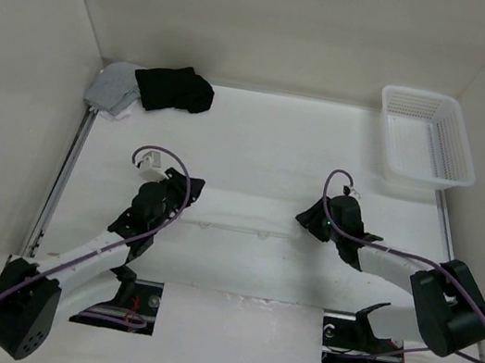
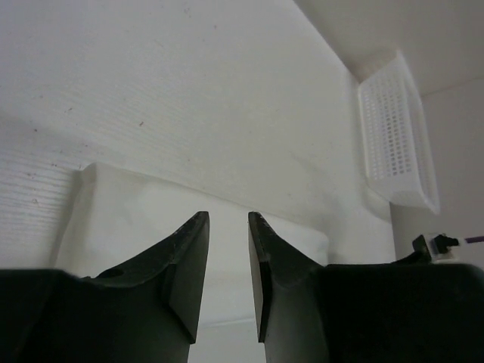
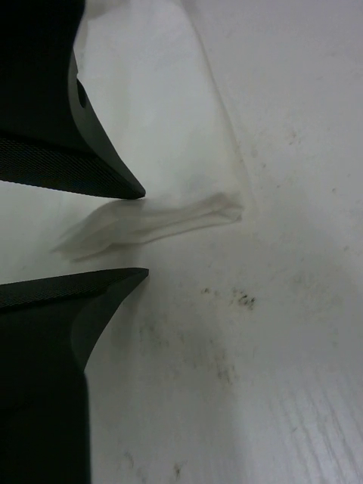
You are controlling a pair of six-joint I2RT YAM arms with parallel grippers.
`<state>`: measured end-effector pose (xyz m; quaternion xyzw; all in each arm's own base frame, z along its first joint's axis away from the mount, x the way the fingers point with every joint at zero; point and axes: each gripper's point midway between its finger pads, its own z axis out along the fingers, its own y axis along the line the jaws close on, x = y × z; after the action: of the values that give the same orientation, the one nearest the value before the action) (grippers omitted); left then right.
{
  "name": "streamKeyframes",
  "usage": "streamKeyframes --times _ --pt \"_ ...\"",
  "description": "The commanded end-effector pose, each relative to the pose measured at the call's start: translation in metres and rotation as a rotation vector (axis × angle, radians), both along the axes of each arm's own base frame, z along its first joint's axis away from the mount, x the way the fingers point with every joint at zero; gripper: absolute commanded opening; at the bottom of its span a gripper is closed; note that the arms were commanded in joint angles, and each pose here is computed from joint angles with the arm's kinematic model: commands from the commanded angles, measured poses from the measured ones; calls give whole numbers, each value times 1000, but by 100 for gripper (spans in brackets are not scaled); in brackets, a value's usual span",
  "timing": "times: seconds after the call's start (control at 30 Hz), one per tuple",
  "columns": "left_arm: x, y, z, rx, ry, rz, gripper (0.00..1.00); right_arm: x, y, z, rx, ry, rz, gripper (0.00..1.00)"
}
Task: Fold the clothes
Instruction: Fold the tank top
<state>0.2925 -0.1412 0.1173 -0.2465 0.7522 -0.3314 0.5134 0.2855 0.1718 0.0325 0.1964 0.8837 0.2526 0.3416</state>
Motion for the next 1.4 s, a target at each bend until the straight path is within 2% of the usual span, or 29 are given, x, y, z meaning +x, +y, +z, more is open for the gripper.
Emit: streamKeyframes --times 0.0,0.1,0.2,0.33,0.4,0.5,0.7,0.87,1.07,1.37 --pt "-6 3 16 1 -41 -13 26 -8 8 -8 26 40 28 49" --pt "-9 5 30 -11 -74 -12 27 -7 18 -9 60 56 57 50" --pt "-10 4 37 -15 -90 -17 28 -8 30 -13 109 81 92 44" --pt "-11 1 33 -15 -80 -38 28 -6 30 -19 155 95 72 26" --pt "-11 -1 32 -15 -74 -44 28 -7 29 -18 170 93 63 13" --pt "-12 -4 31 -14 -69 -61 28 -8 17 -8 154 37 7 7" --pt "-17 -17 22 -12 -43 -102 28 -28 -15 22 60 -30 -56 6" --pt "-19 -25 23 -22 -49 -124 28 -38 -22 75 -25 -111 -36 6" --pt "-22 -29 31 -41 -71 -141 28 -33 17 115 -77 -136 61 7" --pt "-32 -29 36 -69 -99 -182 29 -5 102 130 -134 -69 164 7"
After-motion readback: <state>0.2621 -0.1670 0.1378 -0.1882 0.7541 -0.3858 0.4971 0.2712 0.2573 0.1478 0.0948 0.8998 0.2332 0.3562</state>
